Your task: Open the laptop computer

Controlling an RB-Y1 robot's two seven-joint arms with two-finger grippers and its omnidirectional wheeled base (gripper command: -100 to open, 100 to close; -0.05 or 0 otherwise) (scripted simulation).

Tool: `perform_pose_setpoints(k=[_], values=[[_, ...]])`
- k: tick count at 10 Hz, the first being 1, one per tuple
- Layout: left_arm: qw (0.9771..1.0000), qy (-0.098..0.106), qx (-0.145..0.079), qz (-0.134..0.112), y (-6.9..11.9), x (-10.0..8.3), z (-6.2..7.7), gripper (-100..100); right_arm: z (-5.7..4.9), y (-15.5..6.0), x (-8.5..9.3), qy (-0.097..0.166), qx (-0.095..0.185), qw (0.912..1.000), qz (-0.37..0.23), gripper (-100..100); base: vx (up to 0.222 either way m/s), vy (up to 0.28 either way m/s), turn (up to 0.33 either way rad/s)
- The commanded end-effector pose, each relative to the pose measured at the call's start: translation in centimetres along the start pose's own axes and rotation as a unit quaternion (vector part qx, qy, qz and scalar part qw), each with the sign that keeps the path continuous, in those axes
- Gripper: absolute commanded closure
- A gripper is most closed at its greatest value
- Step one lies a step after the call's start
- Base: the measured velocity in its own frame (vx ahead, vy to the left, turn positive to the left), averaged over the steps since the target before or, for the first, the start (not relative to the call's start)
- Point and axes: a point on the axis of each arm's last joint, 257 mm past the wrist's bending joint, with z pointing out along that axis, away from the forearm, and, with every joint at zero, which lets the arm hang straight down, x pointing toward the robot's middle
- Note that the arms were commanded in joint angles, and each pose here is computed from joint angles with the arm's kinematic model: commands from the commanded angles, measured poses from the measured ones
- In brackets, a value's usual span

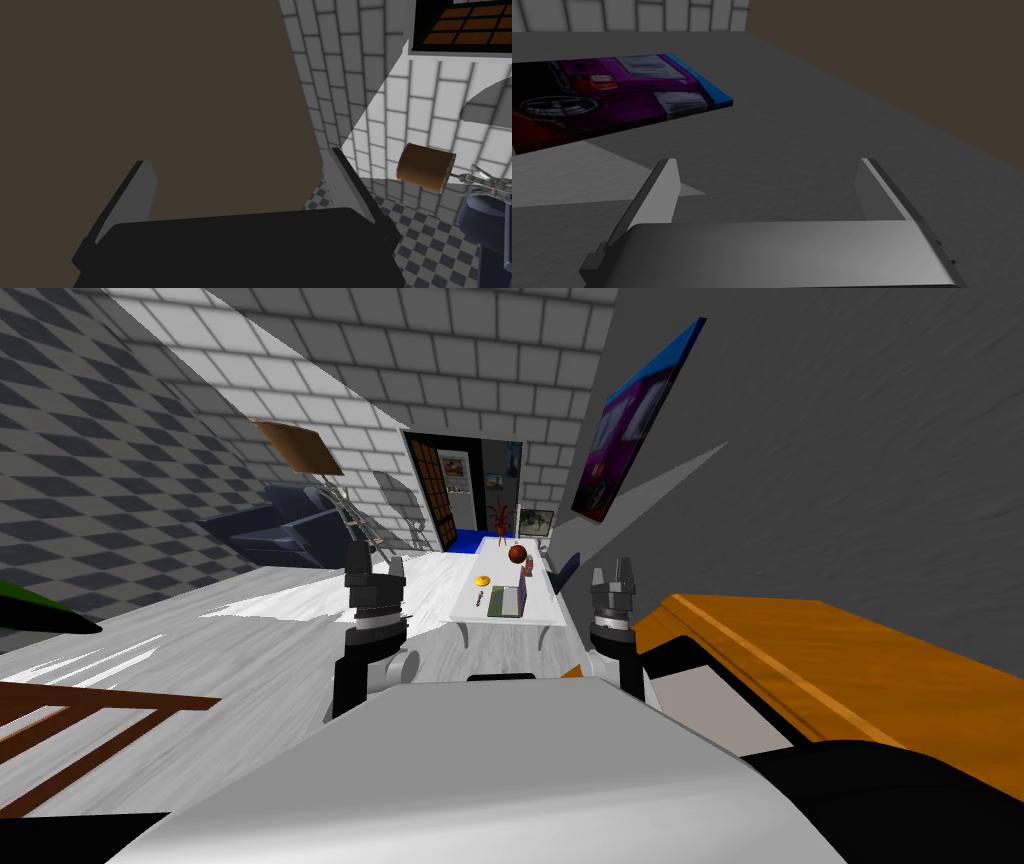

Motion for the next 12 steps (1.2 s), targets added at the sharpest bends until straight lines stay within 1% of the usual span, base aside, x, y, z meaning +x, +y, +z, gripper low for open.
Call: perform_pose_setpoints(k=[1,9,10,12], values=[[1.0,0.0,0.0,0.0,0.0,0.0,0.0,0,0.0,0.0,0.0,0.0,0.0,1.0,0.0,0,0.0,0.0,0.0],[1.0,0.0,0.0,0.0,0.0,0.0,0.0,0,0.0,0.0,0.0,0.0,0.0,1.0,0.0,0,0.0,0.0,0.0],[1.0,0.0,0.0,0.0,0.0,0.0,0.0,0,0.0,-0.5,0.6,0.023,0.005,0.9994,-0.026,-100,0.016,0.023,-0.002],[1.0,0.0,0.0,0.0,0.0,0.0,0.0,0,-0.2,-1.2,1.0,0.043,0.012,0.9973,-0.057,-100,0.022,0.045,-0.006]])
